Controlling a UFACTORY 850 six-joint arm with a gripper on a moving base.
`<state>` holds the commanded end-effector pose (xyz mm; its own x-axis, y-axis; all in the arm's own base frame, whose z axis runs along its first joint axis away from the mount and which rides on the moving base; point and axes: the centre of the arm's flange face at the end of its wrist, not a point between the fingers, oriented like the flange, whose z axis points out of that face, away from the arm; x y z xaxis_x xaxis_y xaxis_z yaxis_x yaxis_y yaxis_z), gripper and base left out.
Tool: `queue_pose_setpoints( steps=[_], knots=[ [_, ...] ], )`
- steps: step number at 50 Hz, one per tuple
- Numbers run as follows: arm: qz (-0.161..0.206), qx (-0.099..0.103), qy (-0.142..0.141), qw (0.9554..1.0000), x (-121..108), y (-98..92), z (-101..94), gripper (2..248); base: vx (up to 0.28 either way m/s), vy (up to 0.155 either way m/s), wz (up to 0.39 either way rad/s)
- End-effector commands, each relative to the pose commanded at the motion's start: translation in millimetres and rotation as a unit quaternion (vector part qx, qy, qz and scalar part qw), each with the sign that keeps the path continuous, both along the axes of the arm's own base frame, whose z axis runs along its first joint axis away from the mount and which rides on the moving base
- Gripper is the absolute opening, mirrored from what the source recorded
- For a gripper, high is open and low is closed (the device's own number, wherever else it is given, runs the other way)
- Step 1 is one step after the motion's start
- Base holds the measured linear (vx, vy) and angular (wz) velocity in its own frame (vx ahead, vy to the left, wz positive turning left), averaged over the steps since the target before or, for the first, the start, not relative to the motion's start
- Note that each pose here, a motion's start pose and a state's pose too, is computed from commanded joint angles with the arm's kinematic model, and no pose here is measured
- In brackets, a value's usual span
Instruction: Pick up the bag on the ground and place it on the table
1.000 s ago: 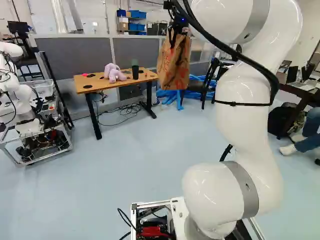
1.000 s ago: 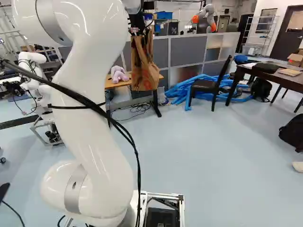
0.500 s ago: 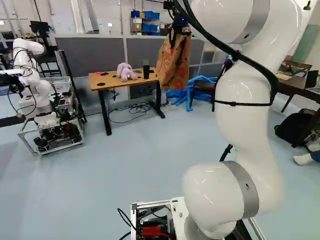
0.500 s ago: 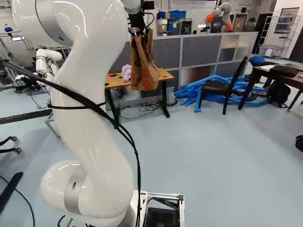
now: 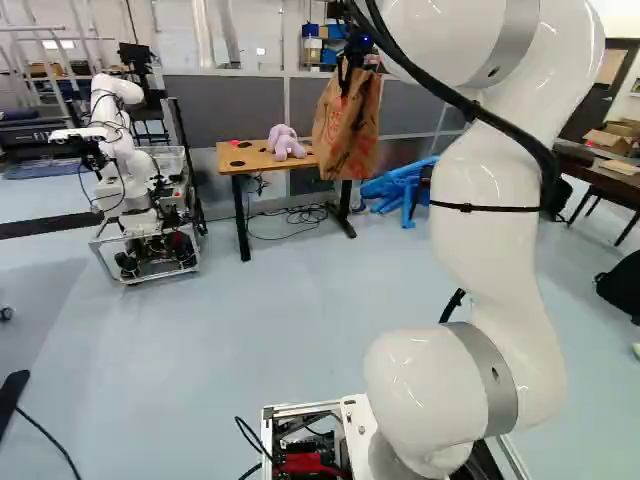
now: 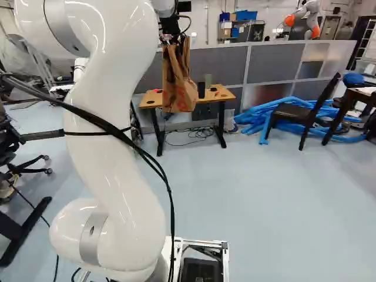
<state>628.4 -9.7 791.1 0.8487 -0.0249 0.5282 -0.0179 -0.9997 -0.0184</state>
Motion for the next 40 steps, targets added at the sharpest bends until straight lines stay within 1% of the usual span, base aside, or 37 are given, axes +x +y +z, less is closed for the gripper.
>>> queue_pose_setpoints(
  steps=[31,40],
  knots=[
    [0.000,0.000,0.000,1.0000,0.0,0.0,0.0,21,-0.001,0.053,0.269],
    [0.000,0.000,0.000,1.0000,0.0,0.0,0.0,21,0.034,0.051,0.295]
  ],
)
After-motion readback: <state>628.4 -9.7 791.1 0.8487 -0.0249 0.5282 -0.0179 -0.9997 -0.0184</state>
